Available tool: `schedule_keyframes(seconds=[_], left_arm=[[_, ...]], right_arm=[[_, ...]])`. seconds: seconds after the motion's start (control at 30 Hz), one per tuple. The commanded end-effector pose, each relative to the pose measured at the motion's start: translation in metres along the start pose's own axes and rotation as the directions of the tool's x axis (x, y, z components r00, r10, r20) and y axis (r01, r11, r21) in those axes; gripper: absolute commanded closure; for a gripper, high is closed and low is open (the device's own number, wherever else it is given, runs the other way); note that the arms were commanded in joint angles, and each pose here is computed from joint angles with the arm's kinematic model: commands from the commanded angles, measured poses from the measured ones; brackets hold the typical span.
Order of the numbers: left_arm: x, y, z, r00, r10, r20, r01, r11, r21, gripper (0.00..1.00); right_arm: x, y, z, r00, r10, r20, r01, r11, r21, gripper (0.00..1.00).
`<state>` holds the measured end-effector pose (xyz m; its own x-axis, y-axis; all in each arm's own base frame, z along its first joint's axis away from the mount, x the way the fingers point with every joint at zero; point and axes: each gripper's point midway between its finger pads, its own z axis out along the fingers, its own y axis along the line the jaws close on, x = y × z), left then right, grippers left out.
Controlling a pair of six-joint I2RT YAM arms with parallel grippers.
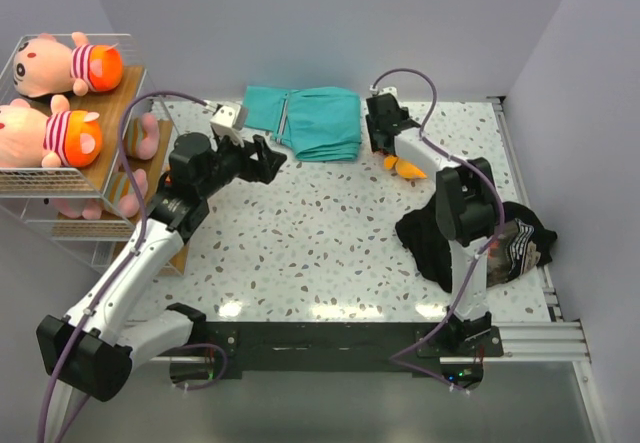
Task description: Place and organize the stuffed toys onto the shelf
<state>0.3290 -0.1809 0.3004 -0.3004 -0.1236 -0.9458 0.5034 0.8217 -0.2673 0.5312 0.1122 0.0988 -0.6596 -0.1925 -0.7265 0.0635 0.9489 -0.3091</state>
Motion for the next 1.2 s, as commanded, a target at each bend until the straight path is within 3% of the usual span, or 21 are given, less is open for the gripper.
schedule_keyframes(seconds=[0.0,0.13,0.23,0.3,0.43,0.47,0.57,0.6,0.63,0.7,0.83,0.97,1.17], left_arm=[[-0.012,-0.003,0.001,0.999,0.015,0.046,-0.016,1.0,0.02,0.22],[-0.01,0.002,0.002,0.999,0.032,0.038,-0.032,0.999,-0.003,0.24],[-0.007,0.005,0.004,0.999,0.042,0.023,-0.041,0.999,-0.011,0.25],[-0.003,0.004,0.008,0.999,0.035,-0.001,-0.035,0.999,0.003,0.26],[-0.011,-0.006,0.012,1.0,-0.002,-0.003,0.002,0.999,0.047,0.29],[-0.012,-0.008,0.015,1.0,-0.009,-0.007,0.009,0.998,0.054,0.29],[-0.024,-0.013,0.016,1.0,-0.029,-0.006,0.029,0.998,0.064,0.29],[-0.026,-0.014,0.016,0.999,-0.035,-0.006,0.035,0.997,0.067,0.29],[-0.029,-0.017,0.016,0.999,-0.049,-0.002,0.049,0.996,0.078,0.29],[-0.039,-0.025,0.016,0.998,-0.063,0.024,0.06,0.992,0.114,0.29],[-0.051,-0.046,0.017,0.991,-0.126,0.038,0.114,0.968,0.224,0.31],[-0.06,-0.057,0.023,0.986,-0.163,0.023,0.15,0.949,0.279,0.32],[-0.059,-0.065,0.03,0.972,-0.234,0.004,0.22,0.918,0.331,0.32]], right_arm=[[-0.011,-0.015,0.018,1.0,0.009,-0.007,-0.009,1.0,0.007,0.35],[0.008,-0.014,0.035,0.998,-0.022,-0.066,0.022,1.0,-0.009,0.5],[0.007,-0.016,0.028,0.998,-0.024,-0.055,0.023,0.999,-0.022,0.91],[-0.002,-0.019,0.018,1.0,-0.007,-0.024,0.006,0.999,-0.035,1.0],[-0.018,-0.026,-0.027,0.996,0.068,0.059,-0.061,0.993,-0.1,1.0],[-0.043,-0.033,-0.055,0.983,0.12,0.141,-0.101,0.986,-0.133,1.0],[-0.044,-0.012,-0.091,0.959,0.192,0.208,-0.131,0.952,-0.275,1.0],[-0.061,-0.001,-0.123,0.933,0.258,0.251,-0.145,0.908,-0.393,1.0],[-0.047,0.008,-0.131,0.931,0.279,0.237,-0.149,0.881,-0.449,1.0],[-0.074,0.017,-0.175,0.862,0.407,0.304,-0.164,0.789,-0.593,1.0],[-0.069,0.057,-0.236,0.817,0.495,0.294,-0.07,0.593,-0.802,1.0],[-0.077,0.076,-0.296,0.747,0.594,0.298,0.022,0.425,-0.905,1.0],[-0.073,0.08,-0.344,0.686,0.654,0.32,0.135,0.318,-0.938,1.0]])
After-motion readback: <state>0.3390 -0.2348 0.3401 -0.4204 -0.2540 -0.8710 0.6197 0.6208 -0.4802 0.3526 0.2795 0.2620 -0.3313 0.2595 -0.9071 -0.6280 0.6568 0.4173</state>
